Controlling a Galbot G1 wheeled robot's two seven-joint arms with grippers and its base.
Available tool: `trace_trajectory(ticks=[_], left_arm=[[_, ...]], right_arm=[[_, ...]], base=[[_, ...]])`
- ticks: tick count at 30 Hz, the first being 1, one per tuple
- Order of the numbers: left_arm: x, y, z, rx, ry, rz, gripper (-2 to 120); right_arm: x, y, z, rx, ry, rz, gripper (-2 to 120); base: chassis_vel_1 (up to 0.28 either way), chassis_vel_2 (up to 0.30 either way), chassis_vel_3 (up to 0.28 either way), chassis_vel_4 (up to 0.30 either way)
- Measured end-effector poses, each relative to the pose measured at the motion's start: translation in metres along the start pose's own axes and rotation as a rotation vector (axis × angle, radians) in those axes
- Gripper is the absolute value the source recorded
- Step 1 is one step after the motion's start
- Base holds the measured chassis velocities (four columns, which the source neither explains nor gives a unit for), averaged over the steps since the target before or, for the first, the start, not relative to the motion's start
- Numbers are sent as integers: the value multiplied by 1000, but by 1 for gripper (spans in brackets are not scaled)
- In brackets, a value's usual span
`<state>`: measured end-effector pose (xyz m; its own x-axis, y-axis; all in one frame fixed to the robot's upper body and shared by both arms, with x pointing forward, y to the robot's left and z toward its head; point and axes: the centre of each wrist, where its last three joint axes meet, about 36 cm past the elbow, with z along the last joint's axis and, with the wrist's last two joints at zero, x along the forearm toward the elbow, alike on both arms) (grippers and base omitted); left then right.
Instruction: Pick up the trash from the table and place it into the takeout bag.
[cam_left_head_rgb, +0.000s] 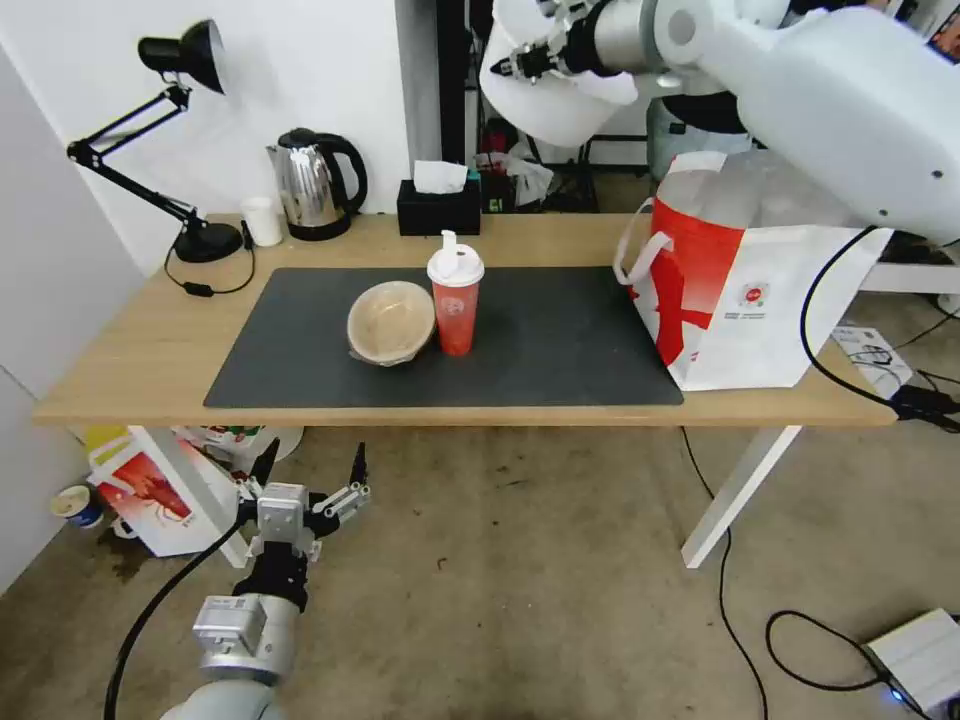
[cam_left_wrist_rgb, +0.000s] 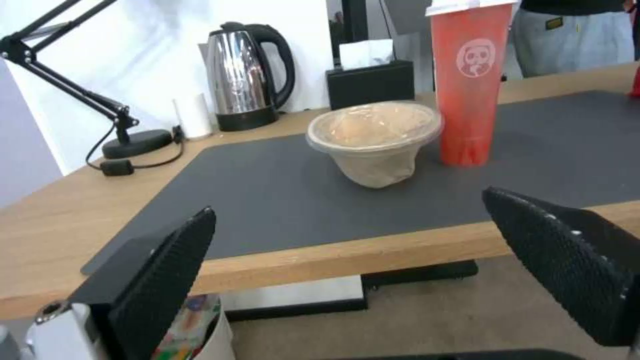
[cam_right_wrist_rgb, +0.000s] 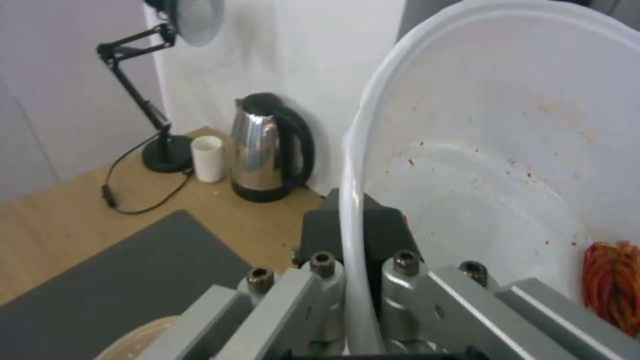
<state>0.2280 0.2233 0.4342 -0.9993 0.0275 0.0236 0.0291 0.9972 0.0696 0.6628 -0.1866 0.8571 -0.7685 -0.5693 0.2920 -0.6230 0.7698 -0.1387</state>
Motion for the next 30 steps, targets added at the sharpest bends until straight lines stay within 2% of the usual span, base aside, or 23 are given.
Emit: trace_trajectory(ticks=[7, 16, 30], left_arm=[[0, 0, 0, 0, 0, 0, 100], [0, 0, 0, 0, 0, 0, 100], [0, 0, 0, 0, 0, 0, 100]], right_arm=[[13, -19, 8, -35, -4, 44, 0], [38, -48, 49, -114, 10, 94, 0], [63, -62, 106, -223, 17, 127, 0]], base=[[0, 0, 0, 0], [0, 0, 0, 0], [0, 0, 0, 0]])
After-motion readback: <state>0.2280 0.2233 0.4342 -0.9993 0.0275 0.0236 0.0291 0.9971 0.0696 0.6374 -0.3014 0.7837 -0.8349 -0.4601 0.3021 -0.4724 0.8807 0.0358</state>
